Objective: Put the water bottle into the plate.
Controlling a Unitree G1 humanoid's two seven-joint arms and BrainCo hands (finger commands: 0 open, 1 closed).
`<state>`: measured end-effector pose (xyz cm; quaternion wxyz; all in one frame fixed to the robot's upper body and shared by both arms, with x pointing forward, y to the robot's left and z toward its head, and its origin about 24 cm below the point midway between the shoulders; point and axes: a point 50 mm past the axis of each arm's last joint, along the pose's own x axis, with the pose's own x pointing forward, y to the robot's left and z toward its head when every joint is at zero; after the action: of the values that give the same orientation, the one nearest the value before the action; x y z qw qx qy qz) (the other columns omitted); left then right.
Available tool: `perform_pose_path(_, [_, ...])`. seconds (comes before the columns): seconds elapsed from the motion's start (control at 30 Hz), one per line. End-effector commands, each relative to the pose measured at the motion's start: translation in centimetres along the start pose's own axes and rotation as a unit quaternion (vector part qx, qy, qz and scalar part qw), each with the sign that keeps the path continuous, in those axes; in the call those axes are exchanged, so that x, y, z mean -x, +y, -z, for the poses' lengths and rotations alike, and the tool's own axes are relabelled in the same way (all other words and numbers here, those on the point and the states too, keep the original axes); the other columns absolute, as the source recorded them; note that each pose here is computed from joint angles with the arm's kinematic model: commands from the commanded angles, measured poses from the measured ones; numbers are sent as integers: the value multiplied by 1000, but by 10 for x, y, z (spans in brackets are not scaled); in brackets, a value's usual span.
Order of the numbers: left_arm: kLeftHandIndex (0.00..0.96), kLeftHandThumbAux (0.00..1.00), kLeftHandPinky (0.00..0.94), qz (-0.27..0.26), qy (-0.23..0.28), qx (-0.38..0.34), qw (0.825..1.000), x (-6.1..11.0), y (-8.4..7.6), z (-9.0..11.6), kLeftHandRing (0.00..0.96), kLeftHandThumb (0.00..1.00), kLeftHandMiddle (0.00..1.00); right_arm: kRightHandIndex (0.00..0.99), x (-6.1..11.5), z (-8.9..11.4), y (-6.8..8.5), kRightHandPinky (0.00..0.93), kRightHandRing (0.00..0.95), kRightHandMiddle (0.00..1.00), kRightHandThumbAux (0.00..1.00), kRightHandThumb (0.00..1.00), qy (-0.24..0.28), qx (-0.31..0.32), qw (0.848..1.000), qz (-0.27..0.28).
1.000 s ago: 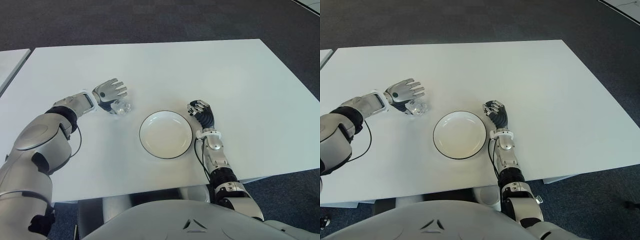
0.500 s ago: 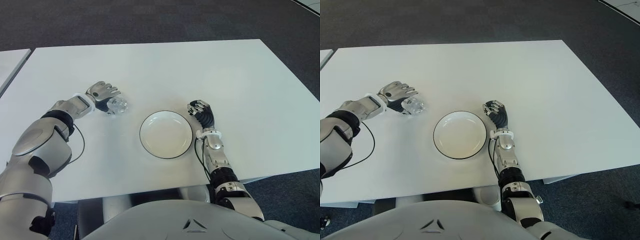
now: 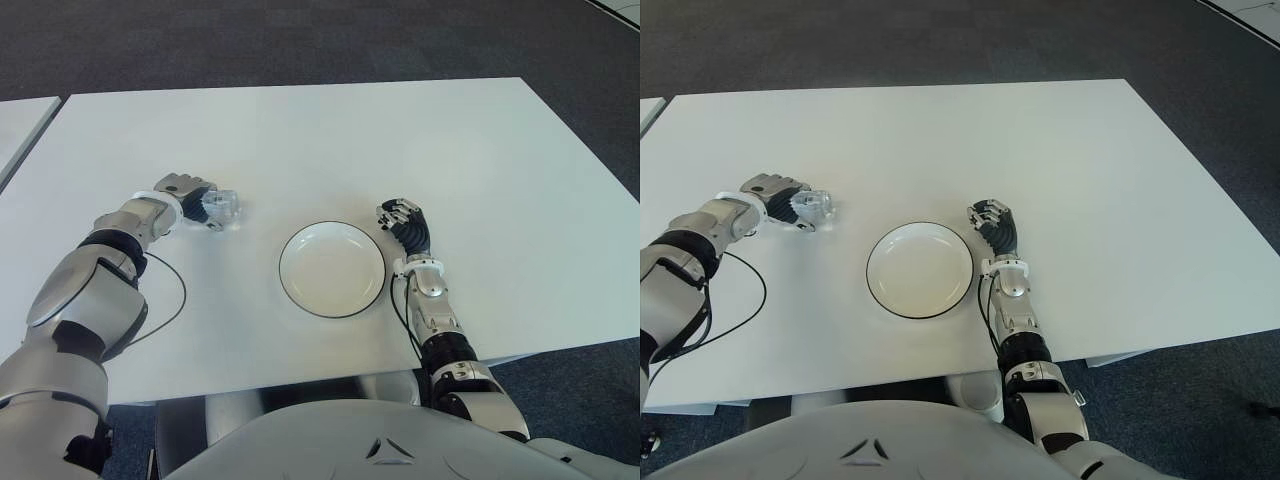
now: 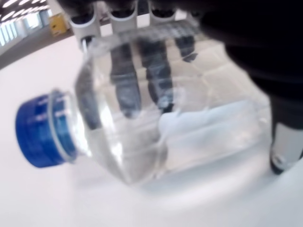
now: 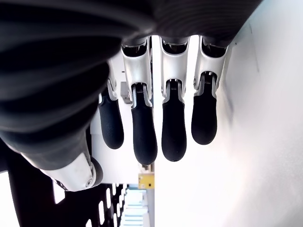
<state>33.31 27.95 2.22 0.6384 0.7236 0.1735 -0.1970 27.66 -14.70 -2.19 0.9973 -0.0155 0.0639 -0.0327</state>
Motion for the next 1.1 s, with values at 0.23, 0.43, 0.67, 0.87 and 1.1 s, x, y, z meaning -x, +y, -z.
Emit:
perform_pose_path(0.23, [366, 669, 625, 76, 30, 122, 989, 5, -38, 3, 651, 843, 522, 431, 13, 32, -4, 538, 538, 535, 730, 703, 89, 10, 996, 12])
perform_pose_path(0.43, [387, 669, 712, 70, 37, 202, 976, 6, -39, 5, 729, 844, 540, 430, 11, 32, -4, 528, 538, 540, 730, 704, 92, 8, 996, 14])
perform_pose_path(0.67, [402, 665, 801, 53, 18, 273, 960, 8, -39, 6, 790, 850, 552, 431, 10, 32, -4, 550, 550, 549, 729, 704, 94, 6, 995, 16])
perform_pose_path(0.87, [401, 666, 832, 38, 9, 297, 954, 9, -37, 6, 827, 852, 549, 431, 8, 32, -4, 534, 548, 551, 729, 704, 94, 5, 995, 16])
perform_pose_path(1.1, [400, 667, 841, 26, 9, 308, 951, 10, -35, 8, 848, 853, 548, 431, 8, 32, -4, 540, 545, 549, 729, 703, 88, 3, 996, 12])
